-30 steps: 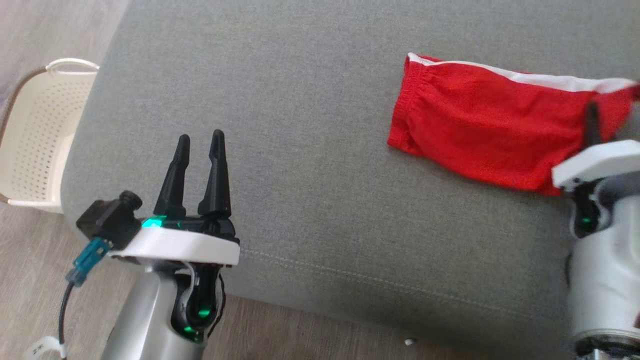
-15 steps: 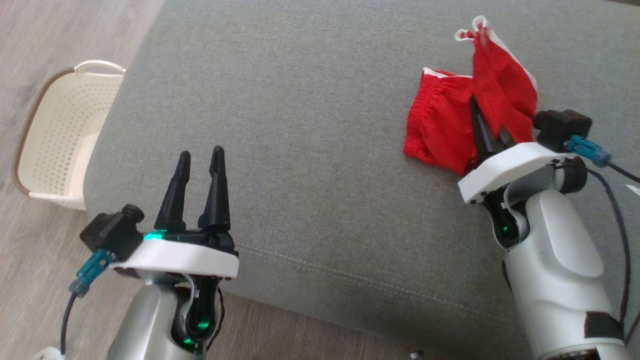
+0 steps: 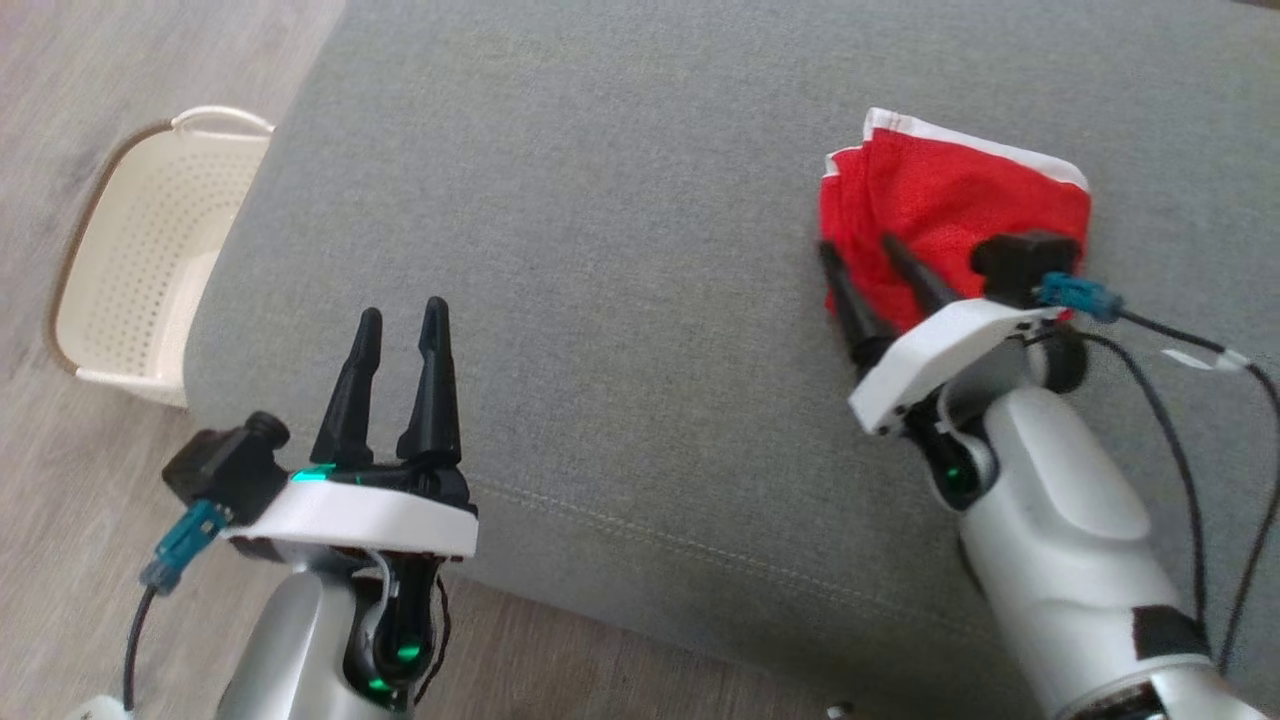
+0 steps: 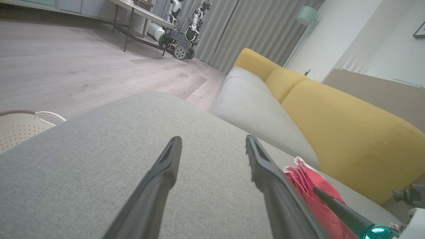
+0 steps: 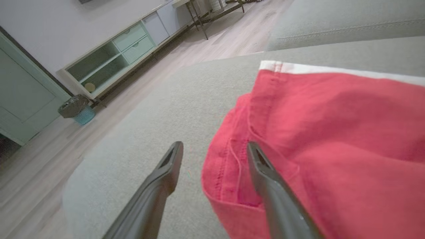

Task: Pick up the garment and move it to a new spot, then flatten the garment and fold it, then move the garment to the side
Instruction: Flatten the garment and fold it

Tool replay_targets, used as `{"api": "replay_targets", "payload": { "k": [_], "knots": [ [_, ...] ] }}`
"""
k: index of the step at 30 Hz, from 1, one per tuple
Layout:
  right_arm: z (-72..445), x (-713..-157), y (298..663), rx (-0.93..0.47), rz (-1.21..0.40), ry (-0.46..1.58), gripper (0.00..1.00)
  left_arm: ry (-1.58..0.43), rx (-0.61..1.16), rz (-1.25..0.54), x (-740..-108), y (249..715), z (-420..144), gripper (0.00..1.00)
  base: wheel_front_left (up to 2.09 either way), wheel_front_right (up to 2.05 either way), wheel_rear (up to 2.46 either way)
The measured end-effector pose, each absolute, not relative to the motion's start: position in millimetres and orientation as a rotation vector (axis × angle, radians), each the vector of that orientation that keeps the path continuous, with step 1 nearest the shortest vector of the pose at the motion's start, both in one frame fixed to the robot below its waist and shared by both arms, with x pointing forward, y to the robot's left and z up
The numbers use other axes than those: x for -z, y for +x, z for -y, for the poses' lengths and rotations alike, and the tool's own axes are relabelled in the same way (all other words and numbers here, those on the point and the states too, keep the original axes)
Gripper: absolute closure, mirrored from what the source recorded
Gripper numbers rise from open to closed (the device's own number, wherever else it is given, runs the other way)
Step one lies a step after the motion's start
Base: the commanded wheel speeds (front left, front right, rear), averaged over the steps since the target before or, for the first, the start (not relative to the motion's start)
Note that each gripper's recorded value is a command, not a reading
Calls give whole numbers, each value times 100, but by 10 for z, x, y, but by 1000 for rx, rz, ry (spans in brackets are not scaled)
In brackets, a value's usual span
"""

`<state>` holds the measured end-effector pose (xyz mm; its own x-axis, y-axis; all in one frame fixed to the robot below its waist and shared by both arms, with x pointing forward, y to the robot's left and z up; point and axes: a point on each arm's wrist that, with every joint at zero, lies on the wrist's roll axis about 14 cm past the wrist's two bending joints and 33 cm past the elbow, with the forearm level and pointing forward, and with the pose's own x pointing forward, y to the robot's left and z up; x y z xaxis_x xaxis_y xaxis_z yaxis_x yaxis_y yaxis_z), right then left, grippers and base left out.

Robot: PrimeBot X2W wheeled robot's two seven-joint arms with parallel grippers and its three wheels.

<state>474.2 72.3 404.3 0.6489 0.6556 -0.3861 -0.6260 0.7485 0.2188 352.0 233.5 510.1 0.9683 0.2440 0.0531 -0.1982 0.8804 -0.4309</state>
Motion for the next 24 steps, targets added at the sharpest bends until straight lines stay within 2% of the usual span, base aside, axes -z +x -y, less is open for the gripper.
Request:
{"api": "replay_targets", "payload": {
  "k": [5, 9, 16, 24],
  "knots": [
    [-834, -4140, 4559, -770, -481, 132, 0, -447, -206, 110, -5113, 3557, -2268, 0, 0, 0, 0],
    [-703, -4322, 4591, -747, -428, 157, 0, -446, -166, 116, -5146, 3644, -2164, 0, 0, 0, 0],
    [214, -4688, 4897, -548, -222, 137, 0, -467, -57, 137, -5250, 3852, -1863, 0, 0, 0, 0],
    [1288, -4742, 4712, -299, -103, 39, 0, -494, 43, 150, -5339, 4045, -1540, 0, 0, 0, 0]
  ]
}}
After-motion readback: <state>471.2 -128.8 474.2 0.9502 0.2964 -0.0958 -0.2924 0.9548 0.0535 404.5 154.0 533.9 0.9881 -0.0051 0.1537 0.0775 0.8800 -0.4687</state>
